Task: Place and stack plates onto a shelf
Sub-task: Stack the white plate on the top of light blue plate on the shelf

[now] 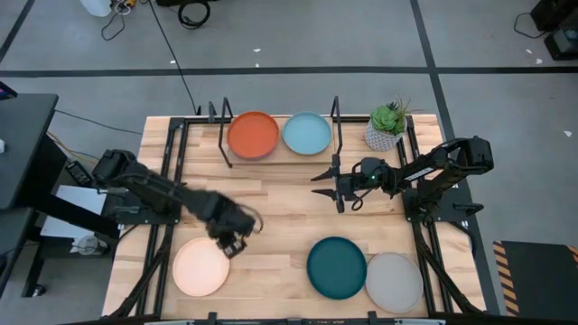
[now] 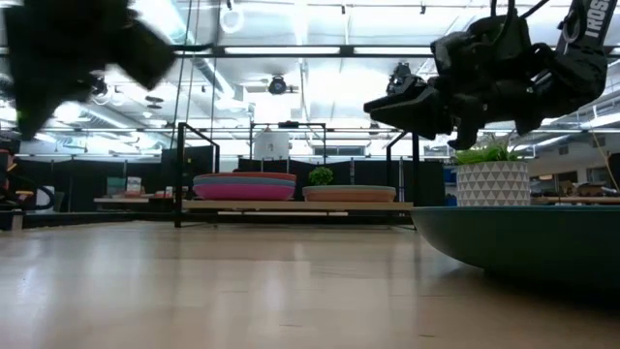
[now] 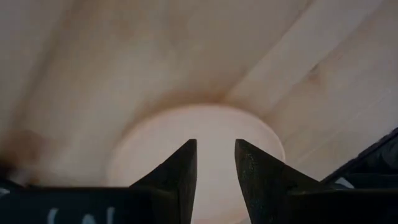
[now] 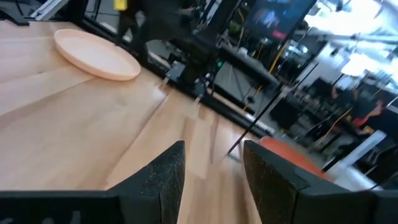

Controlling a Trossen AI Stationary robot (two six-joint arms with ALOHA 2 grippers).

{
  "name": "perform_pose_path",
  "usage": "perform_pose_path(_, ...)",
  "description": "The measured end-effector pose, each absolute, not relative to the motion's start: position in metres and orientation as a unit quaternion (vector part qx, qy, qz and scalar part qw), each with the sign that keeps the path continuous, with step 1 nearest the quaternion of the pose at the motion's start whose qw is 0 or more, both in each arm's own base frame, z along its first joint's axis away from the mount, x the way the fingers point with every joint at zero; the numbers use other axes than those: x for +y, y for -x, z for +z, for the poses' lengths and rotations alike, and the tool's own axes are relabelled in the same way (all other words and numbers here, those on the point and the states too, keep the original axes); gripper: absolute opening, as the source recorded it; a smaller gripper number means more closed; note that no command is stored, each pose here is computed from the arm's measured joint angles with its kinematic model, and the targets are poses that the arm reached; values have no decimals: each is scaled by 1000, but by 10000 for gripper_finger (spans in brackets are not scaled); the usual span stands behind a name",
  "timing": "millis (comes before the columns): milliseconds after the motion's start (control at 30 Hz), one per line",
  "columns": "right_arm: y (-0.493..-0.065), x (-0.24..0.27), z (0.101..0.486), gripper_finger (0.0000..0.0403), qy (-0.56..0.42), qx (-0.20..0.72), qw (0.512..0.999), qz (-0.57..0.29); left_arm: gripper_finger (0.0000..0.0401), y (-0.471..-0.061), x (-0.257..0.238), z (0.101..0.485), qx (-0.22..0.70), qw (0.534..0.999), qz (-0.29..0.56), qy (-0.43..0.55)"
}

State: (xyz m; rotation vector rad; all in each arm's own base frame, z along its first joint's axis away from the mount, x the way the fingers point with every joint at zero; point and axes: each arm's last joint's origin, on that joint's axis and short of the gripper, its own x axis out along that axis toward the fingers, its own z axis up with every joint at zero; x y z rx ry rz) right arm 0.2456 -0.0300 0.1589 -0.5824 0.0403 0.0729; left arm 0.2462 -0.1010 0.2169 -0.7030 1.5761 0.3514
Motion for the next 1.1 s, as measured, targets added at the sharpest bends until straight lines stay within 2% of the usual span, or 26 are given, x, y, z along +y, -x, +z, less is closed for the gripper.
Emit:
perform_pose_path(233,-245,-37,165,169,328,-6,945,18,116,-238,-139,193,628,601,211,447)
perform_pose_path(433,-242,-49,169,169,338,-39,939,43,116,-237,-141,186,576,581,277,504)
perform_pose_path(767,-238,-62,170,169,335,-53,939,55,116,-241,-143,179,553,535,325,550)
perform_pose_path(1100,-238,-63,170,169,331,-53,941,56,116,-247,-151,160,592,493,327,547)
